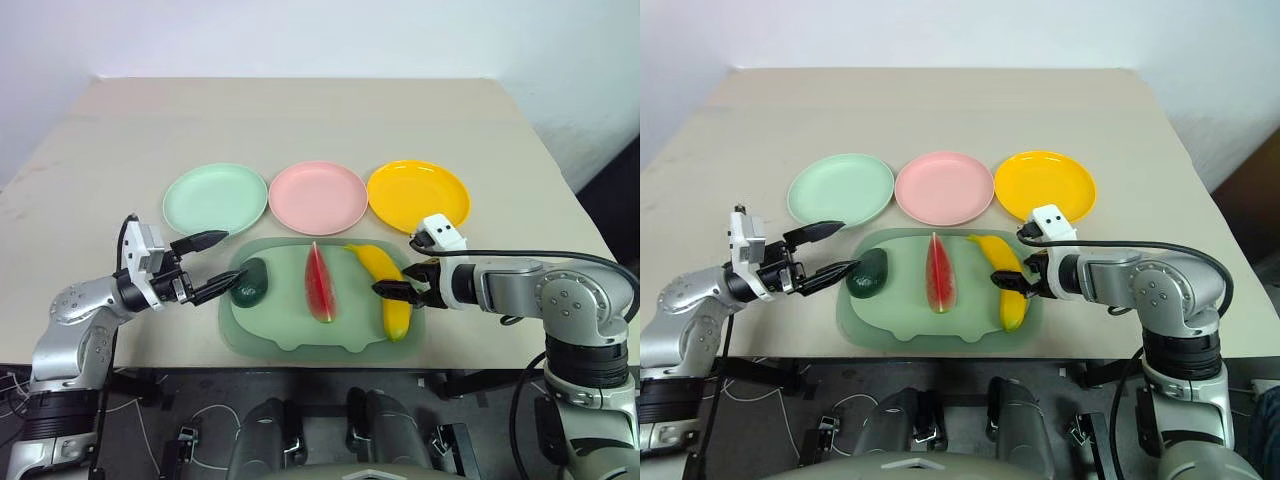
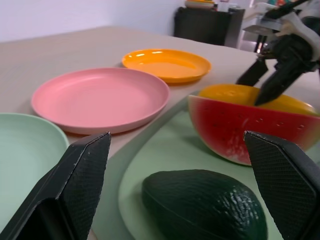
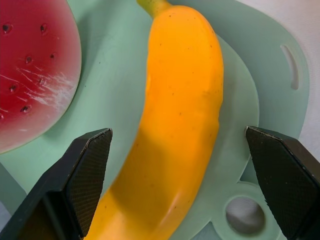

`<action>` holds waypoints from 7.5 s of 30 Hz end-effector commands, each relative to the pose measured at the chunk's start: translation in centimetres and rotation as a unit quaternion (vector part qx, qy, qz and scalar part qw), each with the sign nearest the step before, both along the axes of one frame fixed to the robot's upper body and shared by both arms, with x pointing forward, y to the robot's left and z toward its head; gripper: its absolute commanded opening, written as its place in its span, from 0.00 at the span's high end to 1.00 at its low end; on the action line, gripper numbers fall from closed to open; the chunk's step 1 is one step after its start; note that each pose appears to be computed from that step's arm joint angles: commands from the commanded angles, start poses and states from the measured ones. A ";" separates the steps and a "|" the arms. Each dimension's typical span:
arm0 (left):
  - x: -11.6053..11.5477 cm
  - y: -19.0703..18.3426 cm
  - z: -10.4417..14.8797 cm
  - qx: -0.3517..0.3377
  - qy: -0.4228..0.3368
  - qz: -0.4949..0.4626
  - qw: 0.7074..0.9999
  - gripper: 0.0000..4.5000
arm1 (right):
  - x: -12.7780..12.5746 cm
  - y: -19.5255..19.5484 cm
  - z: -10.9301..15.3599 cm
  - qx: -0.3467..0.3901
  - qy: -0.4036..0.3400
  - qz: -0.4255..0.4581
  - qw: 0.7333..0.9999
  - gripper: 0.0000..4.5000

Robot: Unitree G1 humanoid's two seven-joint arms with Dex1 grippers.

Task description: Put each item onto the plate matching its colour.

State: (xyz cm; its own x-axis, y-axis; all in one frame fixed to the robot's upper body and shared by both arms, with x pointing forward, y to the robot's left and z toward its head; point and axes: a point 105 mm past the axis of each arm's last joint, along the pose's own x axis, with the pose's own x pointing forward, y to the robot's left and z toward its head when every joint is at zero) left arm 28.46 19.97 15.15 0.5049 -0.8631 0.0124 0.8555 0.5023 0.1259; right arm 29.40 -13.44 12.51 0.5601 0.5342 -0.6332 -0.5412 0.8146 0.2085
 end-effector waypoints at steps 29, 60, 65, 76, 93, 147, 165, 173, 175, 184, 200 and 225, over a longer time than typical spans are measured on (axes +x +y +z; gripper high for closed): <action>-0.1 -1.2 0.7 -0.014 -0.020 -0.032 0.999 0.00 | 12.6 -5.5 8.8 -0.060 -0.172 -0.108 0.977 0.59; -0.5 0.2 1.3 -0.005 -0.023 0.002 1.000 0.00 | 10.5 -0.3 11.5 0.039 -0.101 -0.015 0.994 0.00; -0.4 0.3 1.3 -0.005 -0.024 0.000 1.000 0.00 | 6.6 3.3 11.2 0.106 -0.032 0.053 0.992 0.00; 0.1 0.1 1.0 -0.005 -0.016 -0.016 1.000 0.00 | 2.9 9.7 7.5 0.129 0.097 0.135 0.978 0.00; 0.4 0.1 1.0 0.005 -0.012 -0.022 1.000 0.00 | 2.3 14.6 4.2 0.063 0.182 0.040 0.981 0.00; 1.1 -0.9 2.3 0.005 -0.029 -0.012 0.999 0.00 | 1.4 14.8 1.4 -0.151 0.067 0.179 0.970 0.28; 0.8 -0.2 2.5 0.003 -0.032 -0.003 0.999 0.00 | 4.0 13.6 9.4 -0.057 -0.054 0.183 0.980 0.50; 0.7 0.7 2.6 0.010 -0.032 0.014 0.999 0.00 | 10.2 13.7 11.0 0.003 -0.101 0.104 0.989 0.50; 0.7 0.8 2.5 0.010 -0.031 0.015 0.999 0.00 | 11.5 13.9 10.8 0.004 -0.110 0.089 0.990 0.50; 0.3 1.1 2.5 0.015 -0.032 0.025 0.999 0.00 | 14.4 13.9 6.5 -0.037 -0.107 0.048 0.992 0.50; 0.0 1.3 2.3 0.017 -0.030 0.034 0.999 0.00 | 14.7 15.0 7.2 -0.031 -0.143 0.072 0.987 0.00; -0.1 1.1 2.3 0.007 -0.029 0.039 0.999 0.00 | 0.3 6.9 11.2 0.164 -0.333 0.199 0.907 0.00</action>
State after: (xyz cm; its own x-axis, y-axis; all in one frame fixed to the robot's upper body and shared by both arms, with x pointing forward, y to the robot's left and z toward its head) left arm 28.67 21.20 16.36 0.5742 -0.8187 0.0081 0.8093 0.5691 0.1454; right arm 31.14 -7.05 22.26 0.5076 0.8565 -0.0939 -0.8592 0.5113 0.0187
